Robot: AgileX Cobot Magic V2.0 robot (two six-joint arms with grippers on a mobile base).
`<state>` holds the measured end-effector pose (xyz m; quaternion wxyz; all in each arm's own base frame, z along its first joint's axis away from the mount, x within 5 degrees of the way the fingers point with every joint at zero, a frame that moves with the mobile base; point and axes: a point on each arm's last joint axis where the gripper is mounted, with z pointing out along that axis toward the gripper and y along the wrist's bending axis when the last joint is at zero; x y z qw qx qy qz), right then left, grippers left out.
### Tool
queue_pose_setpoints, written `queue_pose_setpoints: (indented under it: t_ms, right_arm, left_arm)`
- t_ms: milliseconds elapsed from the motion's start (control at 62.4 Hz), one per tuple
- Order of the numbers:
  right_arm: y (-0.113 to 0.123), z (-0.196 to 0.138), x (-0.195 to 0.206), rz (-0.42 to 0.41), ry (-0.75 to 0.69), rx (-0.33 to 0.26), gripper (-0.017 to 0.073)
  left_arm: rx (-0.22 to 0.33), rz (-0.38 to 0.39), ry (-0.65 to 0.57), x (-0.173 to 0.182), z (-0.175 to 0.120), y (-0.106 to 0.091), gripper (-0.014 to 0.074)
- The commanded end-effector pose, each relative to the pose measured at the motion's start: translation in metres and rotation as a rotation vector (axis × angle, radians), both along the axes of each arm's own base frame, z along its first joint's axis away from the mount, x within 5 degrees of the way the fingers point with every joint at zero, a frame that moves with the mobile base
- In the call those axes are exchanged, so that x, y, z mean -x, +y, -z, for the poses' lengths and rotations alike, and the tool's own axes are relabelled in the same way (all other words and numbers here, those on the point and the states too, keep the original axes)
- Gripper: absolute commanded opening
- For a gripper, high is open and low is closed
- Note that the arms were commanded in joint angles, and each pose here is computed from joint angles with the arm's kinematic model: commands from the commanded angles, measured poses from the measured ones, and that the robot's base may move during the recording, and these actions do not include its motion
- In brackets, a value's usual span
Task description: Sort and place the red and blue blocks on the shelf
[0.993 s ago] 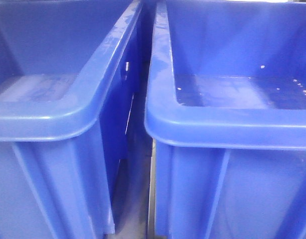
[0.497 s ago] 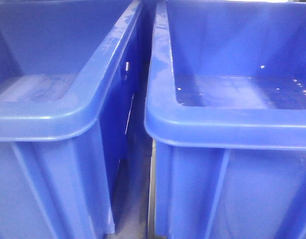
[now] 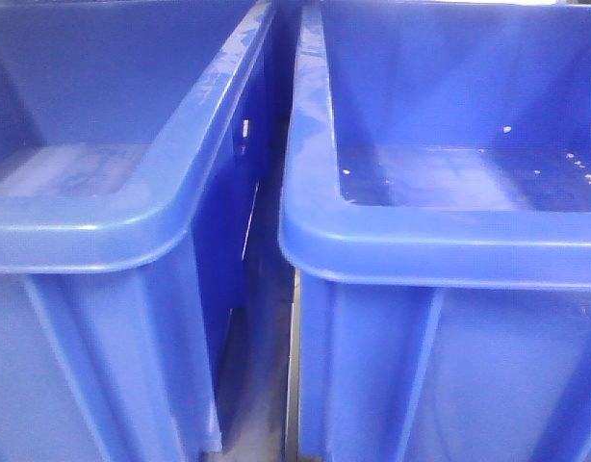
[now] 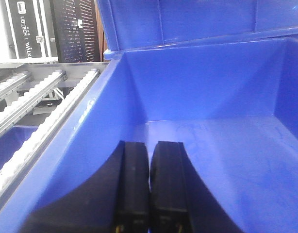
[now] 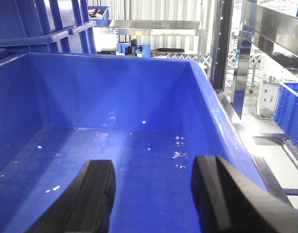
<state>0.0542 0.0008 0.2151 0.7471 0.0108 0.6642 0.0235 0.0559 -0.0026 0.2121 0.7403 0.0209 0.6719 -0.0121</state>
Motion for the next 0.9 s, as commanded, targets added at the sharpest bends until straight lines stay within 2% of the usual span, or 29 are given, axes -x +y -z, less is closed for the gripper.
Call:
queue_pose_setpoints:
  t_ms: [0,881]
  right_arm:
    - [0.0004,0.0111,-0.0010,-0.006,0.043,-0.013,0.0458]
    - [0.0004,0.0111,-0.0010,-0.006,0.043,-0.013,0.0458]
  left_arm:
    - [0.009,-0.006,-0.032,0.0001,0.0069,0.0005,0.0084]
    - [0.009,-0.006,-0.032,0.0001,0.0069,0.0005,0.0084]
